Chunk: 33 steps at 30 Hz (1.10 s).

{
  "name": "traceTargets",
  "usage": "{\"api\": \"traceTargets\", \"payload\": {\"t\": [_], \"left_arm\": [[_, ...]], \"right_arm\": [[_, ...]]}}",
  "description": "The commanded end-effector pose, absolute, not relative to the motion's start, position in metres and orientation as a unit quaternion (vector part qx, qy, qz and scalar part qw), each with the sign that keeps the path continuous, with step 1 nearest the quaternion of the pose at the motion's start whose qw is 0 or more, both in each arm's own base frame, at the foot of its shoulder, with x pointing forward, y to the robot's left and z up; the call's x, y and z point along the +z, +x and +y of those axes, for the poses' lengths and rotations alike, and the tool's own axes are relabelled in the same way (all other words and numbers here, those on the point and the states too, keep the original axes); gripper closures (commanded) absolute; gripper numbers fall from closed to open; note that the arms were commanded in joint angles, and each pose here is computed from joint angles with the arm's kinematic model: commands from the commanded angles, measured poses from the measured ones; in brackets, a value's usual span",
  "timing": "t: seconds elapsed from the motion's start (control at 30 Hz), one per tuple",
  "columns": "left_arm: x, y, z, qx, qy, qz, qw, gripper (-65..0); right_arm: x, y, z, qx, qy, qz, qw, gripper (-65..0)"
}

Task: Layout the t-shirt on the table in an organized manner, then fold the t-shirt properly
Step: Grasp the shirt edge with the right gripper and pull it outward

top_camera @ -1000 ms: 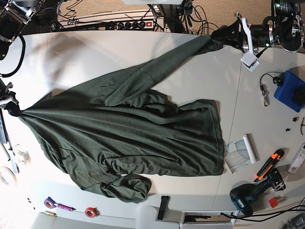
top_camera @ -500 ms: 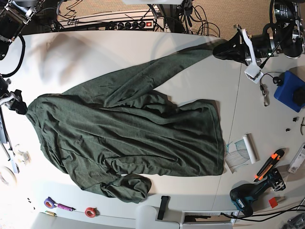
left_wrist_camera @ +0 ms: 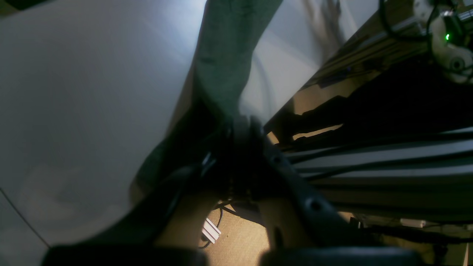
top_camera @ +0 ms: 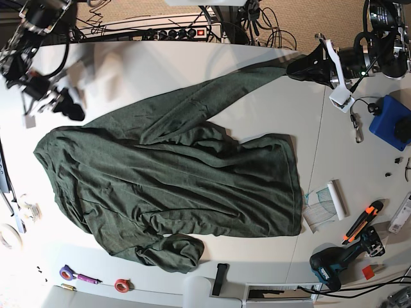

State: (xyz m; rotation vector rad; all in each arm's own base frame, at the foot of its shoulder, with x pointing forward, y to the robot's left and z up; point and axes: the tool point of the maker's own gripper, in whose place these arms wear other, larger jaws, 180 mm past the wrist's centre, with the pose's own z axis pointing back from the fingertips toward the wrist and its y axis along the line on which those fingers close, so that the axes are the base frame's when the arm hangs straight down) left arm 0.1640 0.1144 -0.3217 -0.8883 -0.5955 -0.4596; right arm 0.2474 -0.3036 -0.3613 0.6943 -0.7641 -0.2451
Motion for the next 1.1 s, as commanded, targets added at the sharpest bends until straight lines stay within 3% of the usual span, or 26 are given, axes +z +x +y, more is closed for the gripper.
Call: {"api": "traceTargets", "payload": {"t": [0.0, 0.37, 0.6, 0.87, 1.07], "left_arm": [[-0.313, 0.168, 0.115, -0.219, -0.422, -0.295, 0.829, 0.0], [-0.312, 0.169, 0.115, -0.218, -0.423, -0.296, 0.828, 0.0], [-0.312, 0.168, 0.115, -0.218, -0.423, -0.295, 0.829, 0.0], [-0.312, 0.168, 0.115, -0.218, -0.423, -0.295, 0.829, 0.0], [-0.312, 0.169, 0.115, -0.218, -0.423, -0.296, 0.828, 0.0]], "right_arm": [[-0.345, 0.256, -0.311, -0.118, 0.331, -0.397, 0.848, -31.1], [-0.354, 0.273, -0.290, -0.190, 0.359, -0.441, 0.800, -31.1], [-0.389, 0.273, -0.280, -0.255, 0.333, -0.395, 0.817, -31.1], [-0.390, 0.269, -0.270, -0.229, 0.337, -0.385, 0.828, -31.0], [-0.370, 0.272, -0.283, -0.153, 0.238, -0.397, 0.873, -30.9]]}}
